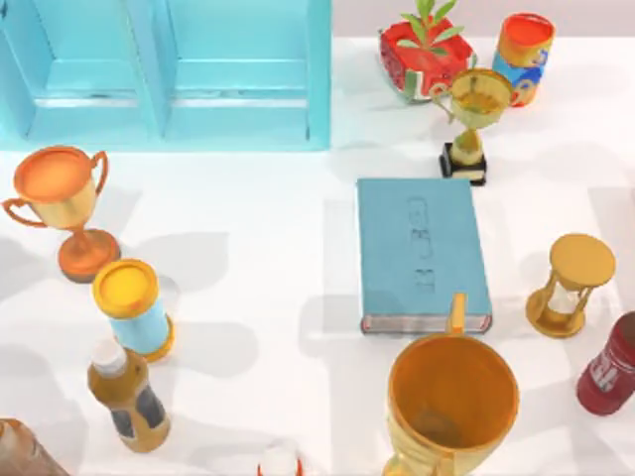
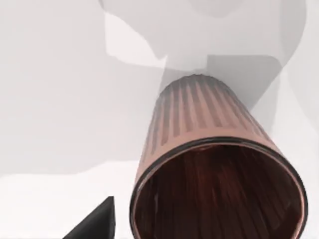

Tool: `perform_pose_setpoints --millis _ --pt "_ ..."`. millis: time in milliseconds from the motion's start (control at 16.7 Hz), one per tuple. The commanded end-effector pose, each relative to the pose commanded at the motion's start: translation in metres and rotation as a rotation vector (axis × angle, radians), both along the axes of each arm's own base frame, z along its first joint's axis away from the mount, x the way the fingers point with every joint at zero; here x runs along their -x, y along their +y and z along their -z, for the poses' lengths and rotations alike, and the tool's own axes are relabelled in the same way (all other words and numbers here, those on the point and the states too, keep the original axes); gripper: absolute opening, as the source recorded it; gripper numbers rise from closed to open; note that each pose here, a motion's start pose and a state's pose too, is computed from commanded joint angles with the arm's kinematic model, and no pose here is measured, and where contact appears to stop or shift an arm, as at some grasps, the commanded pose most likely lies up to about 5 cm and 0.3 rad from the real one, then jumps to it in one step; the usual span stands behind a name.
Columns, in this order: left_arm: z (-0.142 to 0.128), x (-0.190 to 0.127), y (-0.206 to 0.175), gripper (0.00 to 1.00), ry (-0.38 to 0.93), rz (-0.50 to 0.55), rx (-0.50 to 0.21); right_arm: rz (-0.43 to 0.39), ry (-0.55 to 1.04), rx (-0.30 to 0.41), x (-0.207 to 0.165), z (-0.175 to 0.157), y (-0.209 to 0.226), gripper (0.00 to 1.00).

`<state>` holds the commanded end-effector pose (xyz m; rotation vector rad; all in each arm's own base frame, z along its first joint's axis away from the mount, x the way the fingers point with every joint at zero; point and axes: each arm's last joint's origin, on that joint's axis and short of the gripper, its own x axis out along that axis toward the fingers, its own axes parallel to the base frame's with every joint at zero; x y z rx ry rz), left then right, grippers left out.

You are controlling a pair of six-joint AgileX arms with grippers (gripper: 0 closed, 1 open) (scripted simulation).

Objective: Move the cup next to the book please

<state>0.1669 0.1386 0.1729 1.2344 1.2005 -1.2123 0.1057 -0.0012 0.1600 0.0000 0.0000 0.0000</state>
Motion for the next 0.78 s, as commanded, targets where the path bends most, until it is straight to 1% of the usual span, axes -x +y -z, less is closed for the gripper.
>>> perform_pose_setpoints --millis 180,480,780 --pt "0.022 0.004 -0.003 1.00 0.007 0.001 0.006 0.000 0.000 0.000 0.000 0.000 0.000 1.00" --pt "0.025 0.004 -0.003 1.00 0.009 0.001 0.007 0.000 0.000 0.000 0.000 0.000 0.000 1.00" --pt "0.025 0.004 -0.003 0.62 0.009 0.001 0.007 0.000 0.000 0.000 0.000 0.000 0.000 1.00"
